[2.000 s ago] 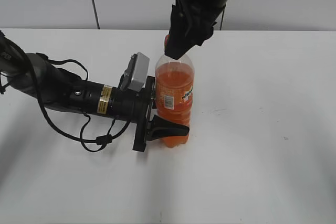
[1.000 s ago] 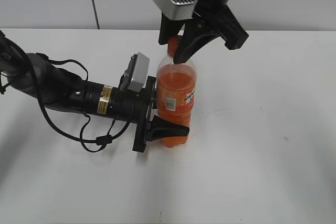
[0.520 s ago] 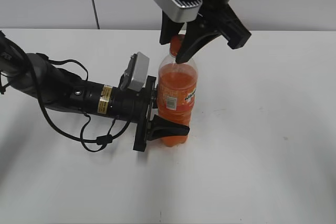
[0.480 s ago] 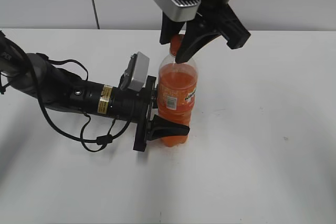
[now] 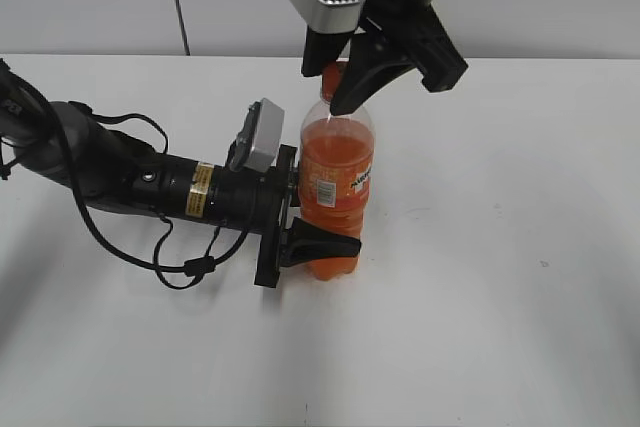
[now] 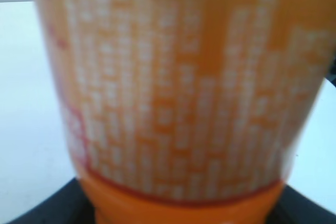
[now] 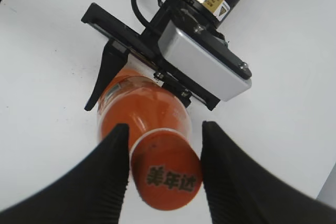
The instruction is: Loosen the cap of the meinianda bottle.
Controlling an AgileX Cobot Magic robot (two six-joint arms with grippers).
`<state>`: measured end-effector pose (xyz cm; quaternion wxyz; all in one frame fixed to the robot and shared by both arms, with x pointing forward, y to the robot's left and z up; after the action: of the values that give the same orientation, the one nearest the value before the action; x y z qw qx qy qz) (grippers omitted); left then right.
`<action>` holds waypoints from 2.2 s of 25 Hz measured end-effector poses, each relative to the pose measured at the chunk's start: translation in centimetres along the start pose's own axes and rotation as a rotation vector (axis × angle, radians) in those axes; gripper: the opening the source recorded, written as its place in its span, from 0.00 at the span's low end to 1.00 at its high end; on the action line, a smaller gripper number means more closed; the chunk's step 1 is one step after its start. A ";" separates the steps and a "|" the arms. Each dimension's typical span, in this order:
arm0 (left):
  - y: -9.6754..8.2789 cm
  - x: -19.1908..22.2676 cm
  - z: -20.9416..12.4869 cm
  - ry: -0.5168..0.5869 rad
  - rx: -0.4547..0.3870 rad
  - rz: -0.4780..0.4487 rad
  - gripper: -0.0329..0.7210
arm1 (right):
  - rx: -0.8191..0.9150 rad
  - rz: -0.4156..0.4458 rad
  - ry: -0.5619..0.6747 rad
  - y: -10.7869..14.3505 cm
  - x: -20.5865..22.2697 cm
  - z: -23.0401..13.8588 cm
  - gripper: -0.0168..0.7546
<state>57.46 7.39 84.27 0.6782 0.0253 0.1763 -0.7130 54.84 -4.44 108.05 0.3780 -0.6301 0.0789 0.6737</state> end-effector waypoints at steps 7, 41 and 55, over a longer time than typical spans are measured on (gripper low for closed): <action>0.0 0.0 0.0 0.001 -0.008 0.004 0.58 | 0.049 -0.016 -0.005 -0.2 -0.2 0.1 0.48; 0.1 0.0 0.0 0.002 -0.033 0.006 0.58 | 1.857 -0.226 -0.031 -2.4 -4.2 -0.4 0.59; 0.1 0.0 0.0 0.001 -0.046 0.007 0.58 | 1.995 -0.096 0.056 -0.2 -0.7 -0.8 0.59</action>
<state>57.53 7.40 84.24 0.6812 0.0106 0.1928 -0.7062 55.56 -5.01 108.60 0.7589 -0.0426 0.5919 0.2682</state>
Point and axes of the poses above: a point on each arm's last joint axis where the gripper is mounted, x pointing out along that axis toward the gripper, y along the wrist's bending axis when the last joint is at zero, z = x × y, the point moved 1 cm from there along x, pointing out along that axis toward the gripper, and after that the axes turned 14 degrees about -x, right-handed, at the moved point
